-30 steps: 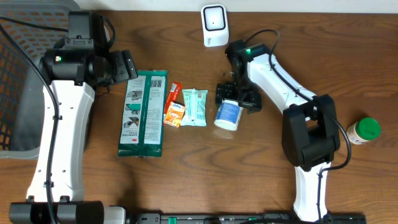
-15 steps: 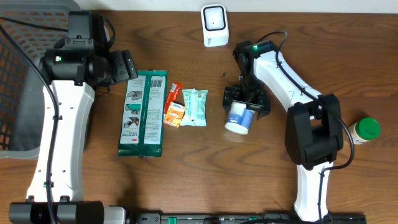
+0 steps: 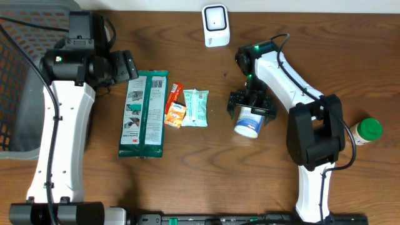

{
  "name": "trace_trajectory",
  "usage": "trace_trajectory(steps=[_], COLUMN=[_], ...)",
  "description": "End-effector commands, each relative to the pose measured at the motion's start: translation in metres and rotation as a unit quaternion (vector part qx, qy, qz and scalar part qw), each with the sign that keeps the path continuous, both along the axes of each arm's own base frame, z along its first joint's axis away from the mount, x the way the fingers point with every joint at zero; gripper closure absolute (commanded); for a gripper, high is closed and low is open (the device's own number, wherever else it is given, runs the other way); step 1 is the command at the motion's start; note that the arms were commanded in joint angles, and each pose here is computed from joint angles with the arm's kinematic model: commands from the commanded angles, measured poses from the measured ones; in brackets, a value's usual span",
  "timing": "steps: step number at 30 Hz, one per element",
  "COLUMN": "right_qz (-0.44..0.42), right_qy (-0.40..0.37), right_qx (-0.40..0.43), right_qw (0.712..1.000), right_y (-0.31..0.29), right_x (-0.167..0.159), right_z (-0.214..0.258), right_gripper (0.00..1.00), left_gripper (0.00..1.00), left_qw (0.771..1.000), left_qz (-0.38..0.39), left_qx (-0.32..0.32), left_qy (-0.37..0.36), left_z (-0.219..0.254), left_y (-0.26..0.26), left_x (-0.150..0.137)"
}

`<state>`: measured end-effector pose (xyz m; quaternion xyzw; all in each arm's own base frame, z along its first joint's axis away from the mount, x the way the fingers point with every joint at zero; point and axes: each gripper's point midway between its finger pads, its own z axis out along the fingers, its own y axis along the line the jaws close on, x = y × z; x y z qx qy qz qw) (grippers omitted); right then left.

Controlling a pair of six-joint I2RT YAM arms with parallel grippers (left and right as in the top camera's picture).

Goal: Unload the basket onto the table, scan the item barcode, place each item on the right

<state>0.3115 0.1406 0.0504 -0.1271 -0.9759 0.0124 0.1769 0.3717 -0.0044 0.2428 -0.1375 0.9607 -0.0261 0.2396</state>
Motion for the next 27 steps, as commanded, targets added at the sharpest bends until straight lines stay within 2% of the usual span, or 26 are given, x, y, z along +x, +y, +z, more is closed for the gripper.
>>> trace_trajectory(steps=[1,8,15,17,19,27], right_qz=[-0.01,-0.016,-0.001,0.011,0.043,0.06], right_qy=[-0.018,0.002,-0.007,-0.011,-0.015,-0.04], right_qx=[-0.017,-0.028,-0.018,-0.008,0.038,0.073], right_qw=[1.0,0.999,1.0,1.0,0.998,0.995], right_y=[-0.004,-0.008,-0.007,-0.004,0.007,0.018], right_x=[0.002,-0.011,-0.008,-0.006,-0.004,0.009], right_z=[0.012,-0.003,-0.008,-0.009,-0.009,-0.003], right_gripper=[0.01,0.01,0.09,0.09,0.04,0.01], left_gripper=[0.12,0.12,0.12,0.12,0.12,0.12], left_qw=[1.0,1.0,1.0,1.0,1.0,1.0], left_qz=[-0.002,-0.002,-0.002,-0.002,-0.002,-0.002], left_qx=[-0.001,-0.001,-0.001,-0.001,-0.001,-0.001], left_qy=[0.006,0.006,0.006,0.006,0.006,0.005], left_z=[-0.004,-0.004,-0.004,-0.004,-0.004,-0.003], left_y=[0.0,0.0,0.0,0.0,0.0,0.0], left_x=[0.0,0.0,0.0,0.0,0.0,0.0])
